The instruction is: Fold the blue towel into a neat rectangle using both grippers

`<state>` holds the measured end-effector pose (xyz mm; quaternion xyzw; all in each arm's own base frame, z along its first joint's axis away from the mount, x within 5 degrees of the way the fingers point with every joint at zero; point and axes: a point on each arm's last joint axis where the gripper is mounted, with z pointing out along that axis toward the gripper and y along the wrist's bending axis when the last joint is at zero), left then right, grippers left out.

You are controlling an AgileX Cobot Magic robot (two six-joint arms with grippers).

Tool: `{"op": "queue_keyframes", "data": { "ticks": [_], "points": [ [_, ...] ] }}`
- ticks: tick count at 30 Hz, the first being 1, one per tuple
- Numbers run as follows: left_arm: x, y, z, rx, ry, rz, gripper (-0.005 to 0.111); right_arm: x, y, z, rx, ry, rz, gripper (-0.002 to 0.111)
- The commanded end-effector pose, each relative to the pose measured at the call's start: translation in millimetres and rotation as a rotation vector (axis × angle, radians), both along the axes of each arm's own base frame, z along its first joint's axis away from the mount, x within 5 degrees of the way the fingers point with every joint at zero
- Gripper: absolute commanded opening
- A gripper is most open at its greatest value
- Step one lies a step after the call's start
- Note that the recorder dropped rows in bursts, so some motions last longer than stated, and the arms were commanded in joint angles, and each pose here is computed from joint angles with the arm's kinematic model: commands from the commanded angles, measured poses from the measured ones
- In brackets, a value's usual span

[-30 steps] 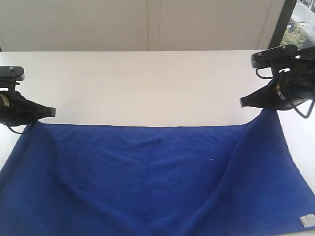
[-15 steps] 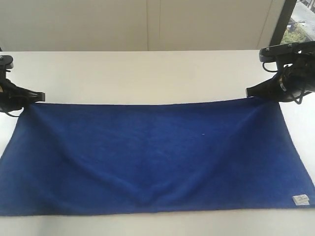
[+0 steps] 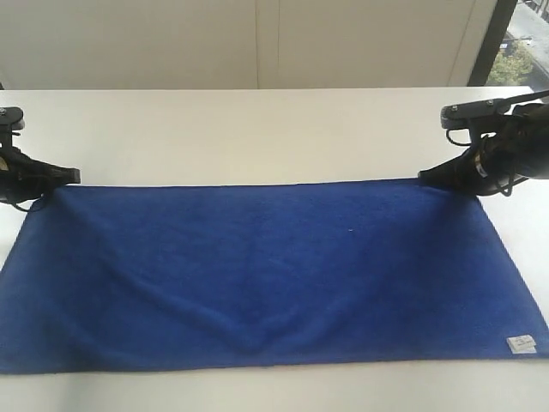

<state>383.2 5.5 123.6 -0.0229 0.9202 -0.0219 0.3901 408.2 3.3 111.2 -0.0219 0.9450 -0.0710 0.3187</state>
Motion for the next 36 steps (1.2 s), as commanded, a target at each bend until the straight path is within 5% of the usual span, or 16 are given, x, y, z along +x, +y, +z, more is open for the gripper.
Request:
{"op": "queue_keyframes", "data": {
  "ticks": [1,7,16,26,36],
  "points": [
    [1,1,0,0.0,0.005,0.007,0.0,2,-4,-1,0.006,-0.005,-0.004,0.001],
    [1,1,0,0.0,0.005,0.007,0.0,8,-8,6,-0.027,-0.013,-0.036,0.016],
    [1,1,0,0.0,0.005,0.007,0.0,14,-8,11,-0.037,-0.033,-0.03,0.018],
    [1,1,10,0.003,-0.02,0.003,0.057,11,-8,48,0.018,-0.119,-0.093,0.018],
    [-11,5,62,0.057,-0.071,0.004,0.054,-12,-13,98,-0.046,-0.04,-0.101,0.012]
  ]
}}
